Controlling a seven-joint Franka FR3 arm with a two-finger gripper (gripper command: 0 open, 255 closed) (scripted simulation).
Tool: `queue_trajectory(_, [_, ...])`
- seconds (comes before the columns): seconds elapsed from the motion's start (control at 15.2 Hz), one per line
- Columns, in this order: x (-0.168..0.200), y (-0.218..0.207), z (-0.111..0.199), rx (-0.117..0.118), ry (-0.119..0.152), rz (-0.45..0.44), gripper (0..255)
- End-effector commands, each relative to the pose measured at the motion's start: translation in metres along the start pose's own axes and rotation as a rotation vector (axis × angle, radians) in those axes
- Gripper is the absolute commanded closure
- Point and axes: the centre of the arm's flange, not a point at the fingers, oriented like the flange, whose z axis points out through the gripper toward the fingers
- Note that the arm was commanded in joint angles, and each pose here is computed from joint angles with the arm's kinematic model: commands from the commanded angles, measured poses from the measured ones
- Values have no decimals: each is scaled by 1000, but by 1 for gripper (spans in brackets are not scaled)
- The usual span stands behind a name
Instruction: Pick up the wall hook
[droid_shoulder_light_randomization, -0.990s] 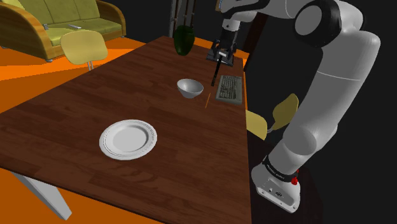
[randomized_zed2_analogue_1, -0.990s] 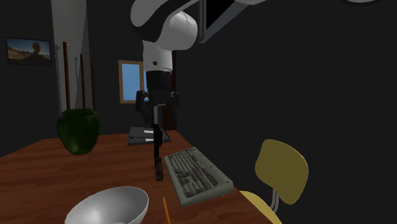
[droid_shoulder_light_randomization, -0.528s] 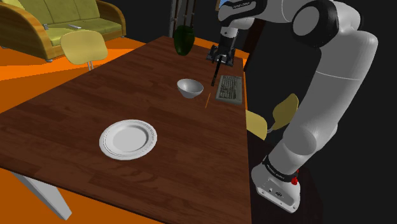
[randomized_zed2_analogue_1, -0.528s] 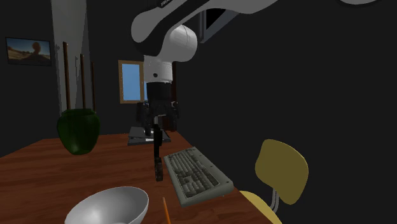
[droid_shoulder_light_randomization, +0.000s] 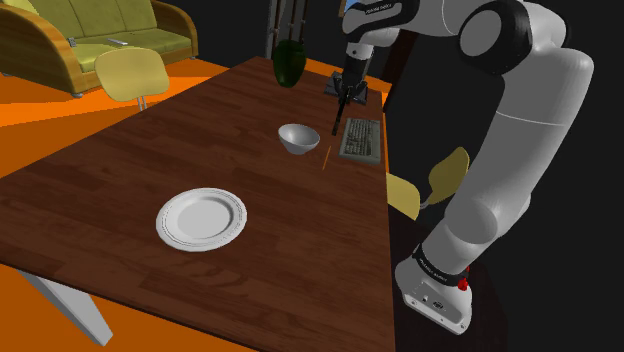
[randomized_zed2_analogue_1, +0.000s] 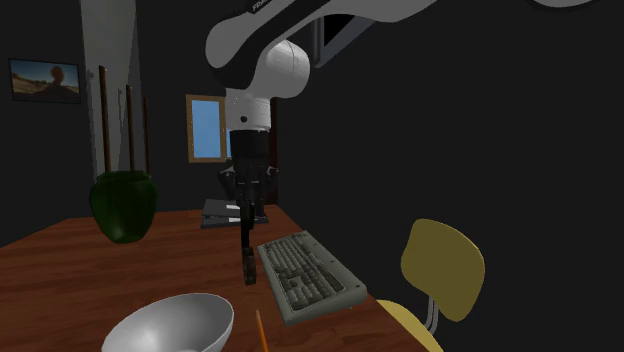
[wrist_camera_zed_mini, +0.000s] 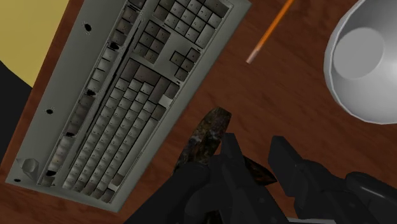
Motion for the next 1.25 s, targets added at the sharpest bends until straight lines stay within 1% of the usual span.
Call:
queue_trajectory(0.0, [0,0,1,0,-1,0,255])
queue_trajectory(0.07, [0,1,0,0,-1,0,255])
queue_trajectory(1.06, [-3,2,-79,0,-1,0,255])
queue_trajectory(1.19, [-3,2,-80,0,-1,0,255])
